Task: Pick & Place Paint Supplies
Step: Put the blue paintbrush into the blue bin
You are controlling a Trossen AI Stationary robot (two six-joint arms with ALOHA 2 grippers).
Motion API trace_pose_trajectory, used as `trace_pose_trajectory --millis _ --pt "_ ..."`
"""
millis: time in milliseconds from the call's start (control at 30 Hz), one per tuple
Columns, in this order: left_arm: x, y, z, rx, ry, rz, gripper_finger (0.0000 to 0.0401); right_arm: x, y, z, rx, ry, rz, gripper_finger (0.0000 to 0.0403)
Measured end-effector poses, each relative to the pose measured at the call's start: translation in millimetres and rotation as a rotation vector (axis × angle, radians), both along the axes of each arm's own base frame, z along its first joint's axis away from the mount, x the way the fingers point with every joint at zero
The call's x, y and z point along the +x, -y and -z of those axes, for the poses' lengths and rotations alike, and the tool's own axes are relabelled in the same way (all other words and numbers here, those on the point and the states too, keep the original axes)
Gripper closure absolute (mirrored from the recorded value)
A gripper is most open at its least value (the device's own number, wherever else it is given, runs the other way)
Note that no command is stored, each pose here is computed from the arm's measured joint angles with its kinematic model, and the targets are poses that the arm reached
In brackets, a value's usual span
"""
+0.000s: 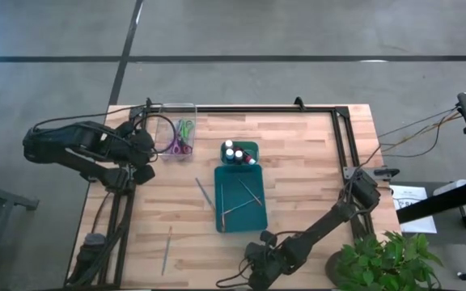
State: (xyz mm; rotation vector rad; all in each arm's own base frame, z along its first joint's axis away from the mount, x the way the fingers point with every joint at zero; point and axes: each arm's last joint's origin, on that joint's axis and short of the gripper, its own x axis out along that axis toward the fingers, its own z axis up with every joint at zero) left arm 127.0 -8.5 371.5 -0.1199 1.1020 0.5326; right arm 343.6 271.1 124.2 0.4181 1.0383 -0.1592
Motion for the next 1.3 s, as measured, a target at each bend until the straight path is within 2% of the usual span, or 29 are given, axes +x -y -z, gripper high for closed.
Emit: trace_pose_trajectory --millis 533,967,1067,1200,1300 --pt "0 0 0 -0.002 0.002 -0.004 0.0313 -4 2 6 -0.015 -0.036 0.015 0.0323" --pt "0 0 0 -0.014 0.002 -0.003 0.0313 3 -6 16 0.017 -0.080 0.019 0.0324" --pt "0 0 0 -0.014 0.002 -0.003 0.0313 3 -4 16 0.018 -0.094 0.035 0.0339" --pt "0 0 0 -0.014 0.002 -0.003 0.0313 2 -3 16 0.013 -0.107 0.038 0.0383" --pt "0 0 0 -0.014 0.002 -0.003 0.0313 2 -3 16 0.015 -0.112 0.046 0.0389"
